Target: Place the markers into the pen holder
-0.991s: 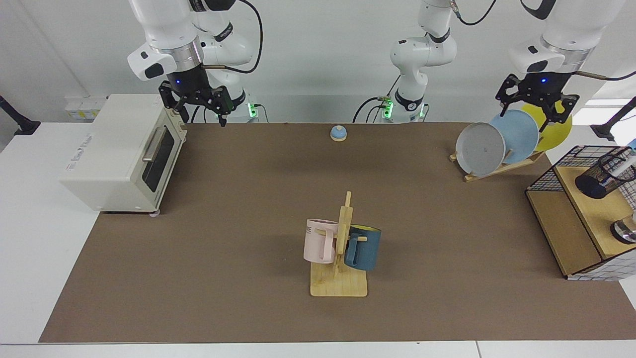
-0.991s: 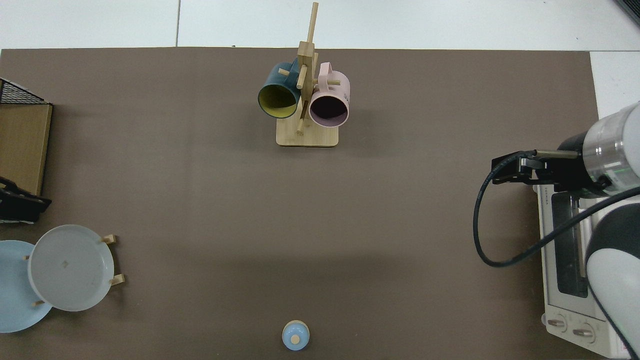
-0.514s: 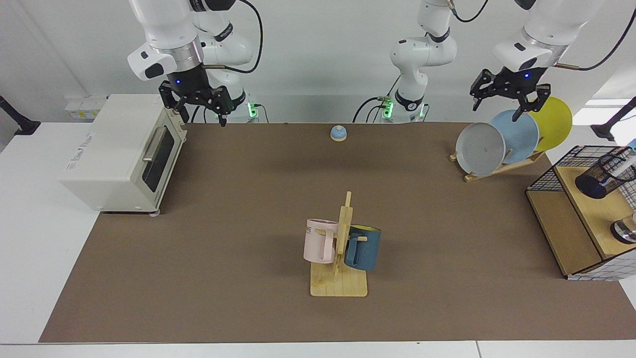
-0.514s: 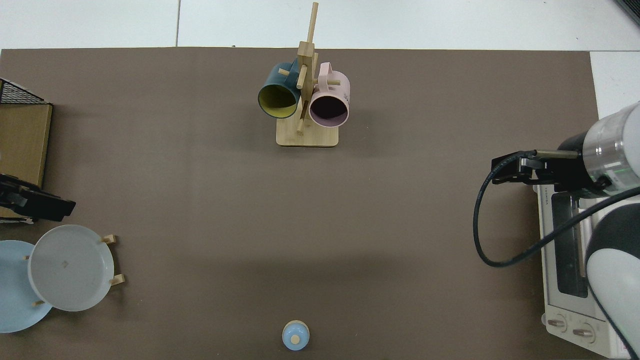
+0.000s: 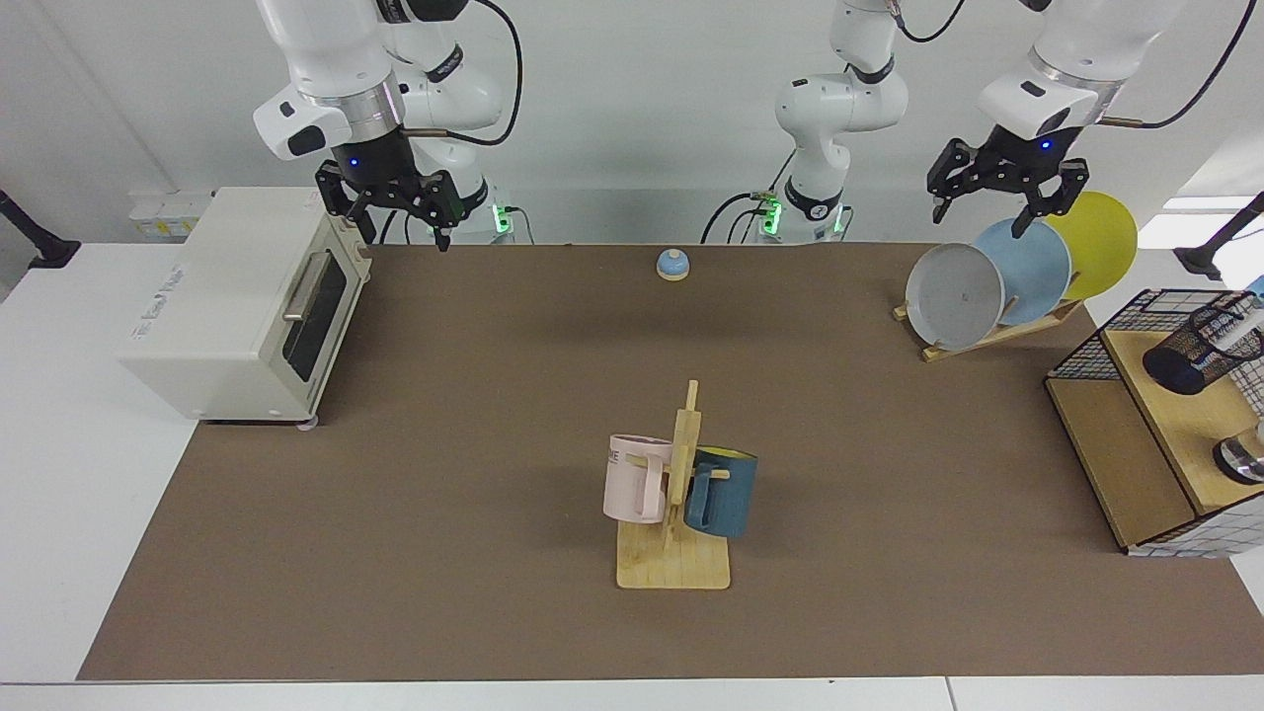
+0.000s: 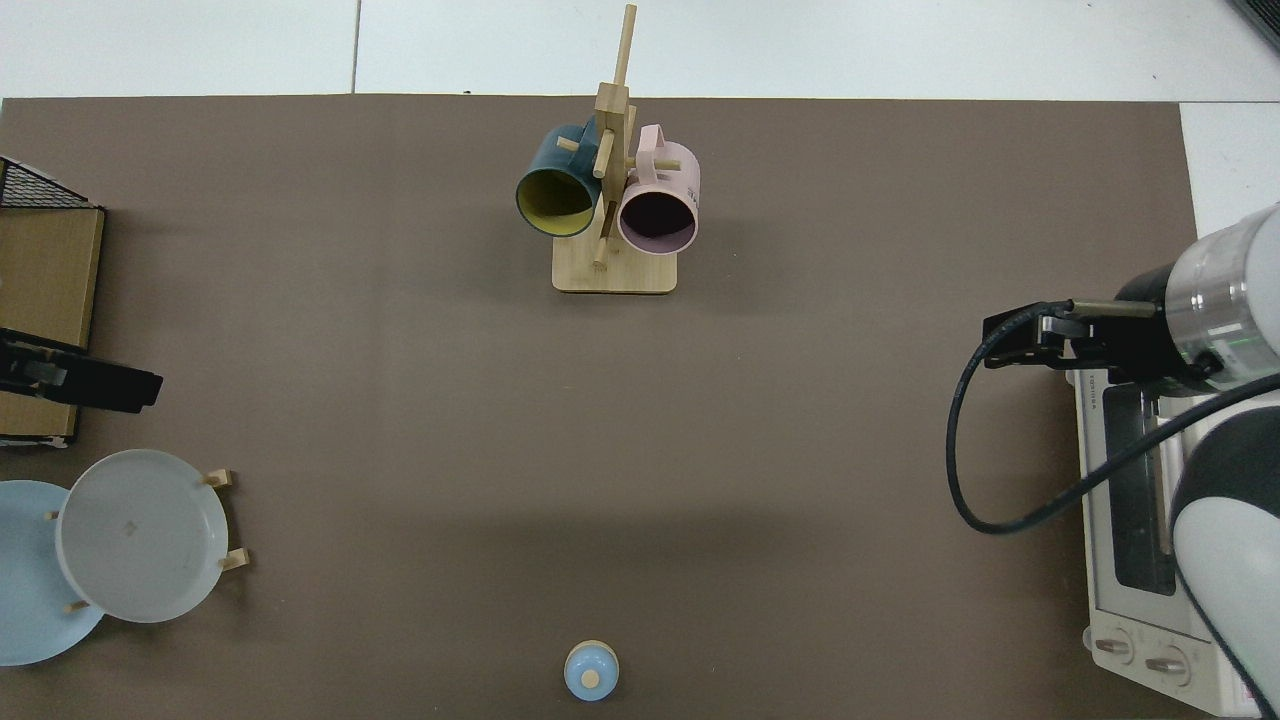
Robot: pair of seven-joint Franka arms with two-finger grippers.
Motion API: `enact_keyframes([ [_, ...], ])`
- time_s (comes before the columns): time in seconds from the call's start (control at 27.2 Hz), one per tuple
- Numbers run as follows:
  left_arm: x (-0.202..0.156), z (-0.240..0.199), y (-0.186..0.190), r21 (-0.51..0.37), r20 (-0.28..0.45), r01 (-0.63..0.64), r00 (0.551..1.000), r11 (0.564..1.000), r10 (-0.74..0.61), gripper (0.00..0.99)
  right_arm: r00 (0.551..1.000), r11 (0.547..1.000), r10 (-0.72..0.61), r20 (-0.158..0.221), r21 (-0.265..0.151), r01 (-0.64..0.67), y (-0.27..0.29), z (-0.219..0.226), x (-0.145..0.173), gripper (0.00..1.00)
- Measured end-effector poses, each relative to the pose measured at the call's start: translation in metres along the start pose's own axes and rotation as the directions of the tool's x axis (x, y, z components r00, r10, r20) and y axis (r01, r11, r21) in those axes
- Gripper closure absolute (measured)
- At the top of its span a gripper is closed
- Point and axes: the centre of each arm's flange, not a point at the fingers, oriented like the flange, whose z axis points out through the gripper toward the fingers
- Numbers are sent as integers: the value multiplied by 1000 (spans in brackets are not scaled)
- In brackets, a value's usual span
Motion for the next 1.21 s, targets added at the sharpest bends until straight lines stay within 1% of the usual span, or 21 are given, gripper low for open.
enact_keyframes([
  [0.44, 10, 10, -2, -10, -22, 14, 1000, 1000, -14, 0, 1000, 1000, 0, 0, 0, 0, 0, 0, 0, 0],
  [0.7, 13, 16, -3, -13, -17, 49, 999, 999, -50, 0, 1000, 1000, 0, 0, 0, 0, 0, 0, 0, 0],
  [1.21, 13, 16, -3, -13, -19, 53, 998, 999, -53, 0, 1000, 1000, 0, 0, 0, 0, 0, 0, 0, 4],
])
